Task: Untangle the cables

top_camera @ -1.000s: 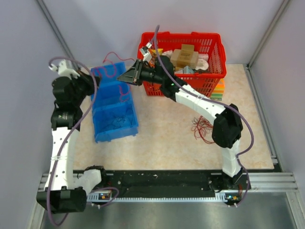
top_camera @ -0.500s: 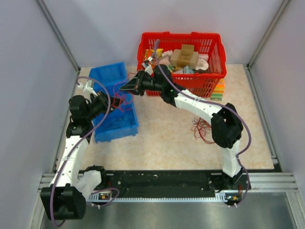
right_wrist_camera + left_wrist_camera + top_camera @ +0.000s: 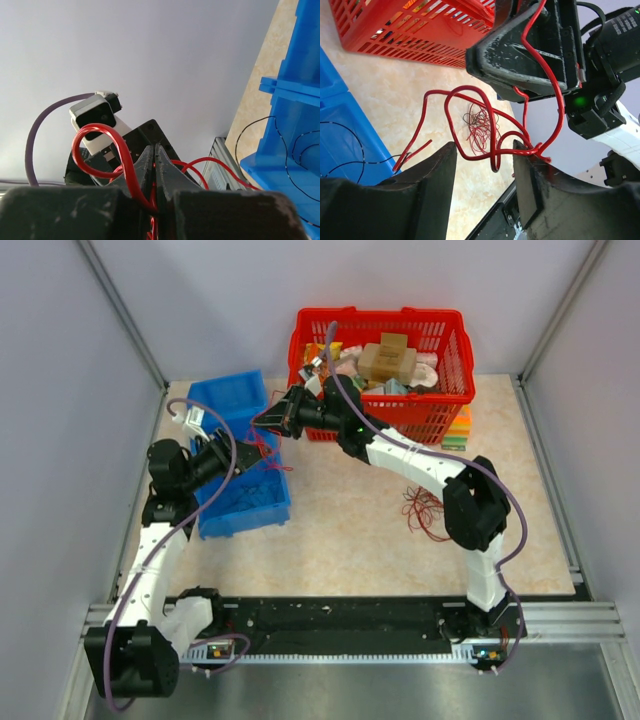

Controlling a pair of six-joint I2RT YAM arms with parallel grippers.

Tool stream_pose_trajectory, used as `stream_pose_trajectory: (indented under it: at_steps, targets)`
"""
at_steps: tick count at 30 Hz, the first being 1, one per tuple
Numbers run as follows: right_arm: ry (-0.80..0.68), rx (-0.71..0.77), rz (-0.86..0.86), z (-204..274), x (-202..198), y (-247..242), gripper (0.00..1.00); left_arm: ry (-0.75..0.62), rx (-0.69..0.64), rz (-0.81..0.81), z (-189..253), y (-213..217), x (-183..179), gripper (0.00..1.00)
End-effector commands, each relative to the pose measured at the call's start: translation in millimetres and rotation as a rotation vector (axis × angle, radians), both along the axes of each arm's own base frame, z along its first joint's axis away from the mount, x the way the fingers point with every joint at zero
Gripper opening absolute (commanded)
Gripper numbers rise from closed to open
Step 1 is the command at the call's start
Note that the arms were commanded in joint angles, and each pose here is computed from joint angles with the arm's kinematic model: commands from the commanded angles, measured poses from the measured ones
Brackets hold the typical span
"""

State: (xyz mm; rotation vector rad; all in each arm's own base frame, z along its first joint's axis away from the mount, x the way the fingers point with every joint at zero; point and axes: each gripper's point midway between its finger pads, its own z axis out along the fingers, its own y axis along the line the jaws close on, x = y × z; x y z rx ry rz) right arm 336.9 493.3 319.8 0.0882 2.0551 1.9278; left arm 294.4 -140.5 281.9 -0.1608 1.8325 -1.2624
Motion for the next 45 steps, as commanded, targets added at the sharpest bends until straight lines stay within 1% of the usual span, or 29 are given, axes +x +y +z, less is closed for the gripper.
stream_pose_trajectory:
  at_steps: [1, 3, 6, 10, 13, 17, 18, 20, 25, 26, 27, 32, 37, 38, 41, 43, 45]
  targets:
    - [-0.079, 0.063, -0.019, 37, -3, -11, 0.00, -0.117, -0.005, -0.041, 23, -5, -10, 0.55]
    - [-0.080, 0.063, -0.018, 36, -3, -10, 0.00, -0.129, -0.004, -0.047, 25, -6, -13, 0.58]
    - [-0.087, 0.059, -0.022, 34, -1, -12, 0.00, -0.120, 0.002, -0.054, 24, -7, -17, 0.59]
    - [-0.097, 0.062, -0.038, 36, 4, -20, 0.00, 0.004, 0.053, 0.011, 0, 2, -14, 0.57]
    - [-0.105, 0.064, -0.033, 37, 3, -20, 0.00, 0.010, 0.051, 0.013, -3, 2, -14, 0.57]
    - [-0.094, 0.076, -0.030, 36, 2, -20, 0.00, 0.027, 0.022, 0.012, -6, 1, -14, 0.54]
    - [-0.095, 0.078, -0.029, 37, 1, -20, 0.00, -0.006, 0.014, 0.012, 0, 0, -12, 0.53]
    - [-0.090, 0.082, -0.019, 36, 1, -19, 0.00, -0.007, 0.003, 0.007, 1, 0, -13, 0.52]
    - [-0.087, 0.095, -0.016, 39, -2, -16, 0.00, -0.025, -0.011, 0.001, 4, -2, -9, 0.60]
    - [-0.083, 0.101, -0.010, 39, -4, -14, 0.00, -0.024, -0.015, 0.005, 4, -2, -7, 0.64]
    - [-0.074, 0.109, 0.000, 39, -7, -11, 0.00, -0.024, -0.017, 0.006, 3, -1, -5, 0.65]
    - [-0.044, 0.153, 0.026, 44, -19, -6, 0.00, -0.009, -0.029, 0.011, -4, -2, 4, 0.65]
    - [-0.025, 0.167, 0.017, 45, -25, -7, 0.00, -0.053, -0.047, 0.029, 10, -2, 10, 0.65]
    - [-0.024, 0.169, 0.020, 45, -26, -6, 0.00, -0.060, -0.048, 0.007, 12, -9, 6, 0.65]
    - [-0.026, 0.167, 0.023, 44, -29, -7, 0.00, -0.088, -0.034, 0.038, 19, -7, 7, 0.65]
    - [-0.020, 0.178, 0.026, 45, -33, -7, 0.00, -0.100, -0.024, 0.049, 21, -6, 7, 0.62]
    - [-0.023, 0.179, 0.024, 48, -34, -7, 0.00, -0.077, -0.017, 0.052, 17, -6, 9, 0.52]
